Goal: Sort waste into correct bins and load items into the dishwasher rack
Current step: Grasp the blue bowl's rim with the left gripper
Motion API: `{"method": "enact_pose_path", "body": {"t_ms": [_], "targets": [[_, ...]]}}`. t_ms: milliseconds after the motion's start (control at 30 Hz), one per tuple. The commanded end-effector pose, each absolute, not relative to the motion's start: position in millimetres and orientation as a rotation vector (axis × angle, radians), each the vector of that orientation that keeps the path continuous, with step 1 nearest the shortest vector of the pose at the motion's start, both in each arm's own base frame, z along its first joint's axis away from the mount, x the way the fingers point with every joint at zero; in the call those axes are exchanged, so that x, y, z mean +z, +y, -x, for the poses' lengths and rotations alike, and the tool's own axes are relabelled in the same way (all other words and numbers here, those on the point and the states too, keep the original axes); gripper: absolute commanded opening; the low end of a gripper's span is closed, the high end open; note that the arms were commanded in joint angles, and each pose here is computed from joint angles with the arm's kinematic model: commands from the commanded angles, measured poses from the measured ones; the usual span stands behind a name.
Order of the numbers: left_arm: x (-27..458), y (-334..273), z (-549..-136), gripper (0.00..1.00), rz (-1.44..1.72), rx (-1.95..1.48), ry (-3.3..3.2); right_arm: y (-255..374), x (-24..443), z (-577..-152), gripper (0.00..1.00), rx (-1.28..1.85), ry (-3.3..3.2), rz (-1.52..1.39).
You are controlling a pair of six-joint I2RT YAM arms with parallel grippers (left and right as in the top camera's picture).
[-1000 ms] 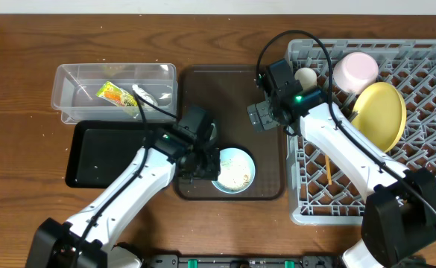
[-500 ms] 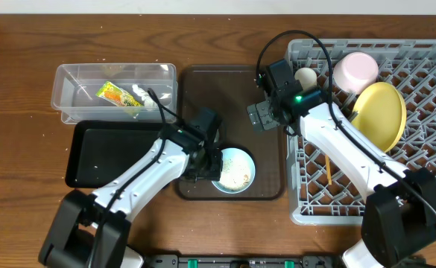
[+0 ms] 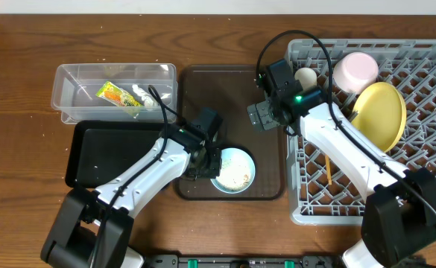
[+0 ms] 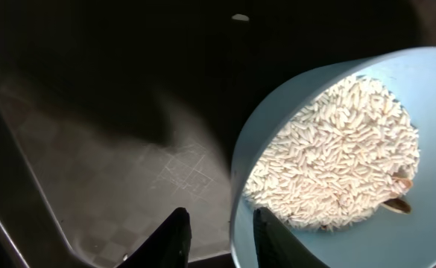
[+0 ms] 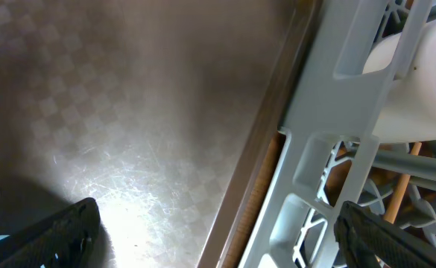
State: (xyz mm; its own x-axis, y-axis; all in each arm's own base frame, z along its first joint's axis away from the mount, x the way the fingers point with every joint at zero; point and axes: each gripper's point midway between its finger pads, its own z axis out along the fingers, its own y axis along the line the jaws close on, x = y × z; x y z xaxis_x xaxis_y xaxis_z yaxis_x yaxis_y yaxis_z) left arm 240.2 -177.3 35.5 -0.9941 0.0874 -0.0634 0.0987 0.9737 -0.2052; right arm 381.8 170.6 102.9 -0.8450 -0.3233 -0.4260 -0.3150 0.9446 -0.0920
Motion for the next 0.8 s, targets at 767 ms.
{"method": "enact_pose_path", "body": {"t_ms": [767], "targets": [[35.8, -122.8, -265.7, 0.27, -0.084, 0.144, 2.932, 173.8, 107.6, -381.4, 0.99, -0.019, 2.639, 0.450]]}}
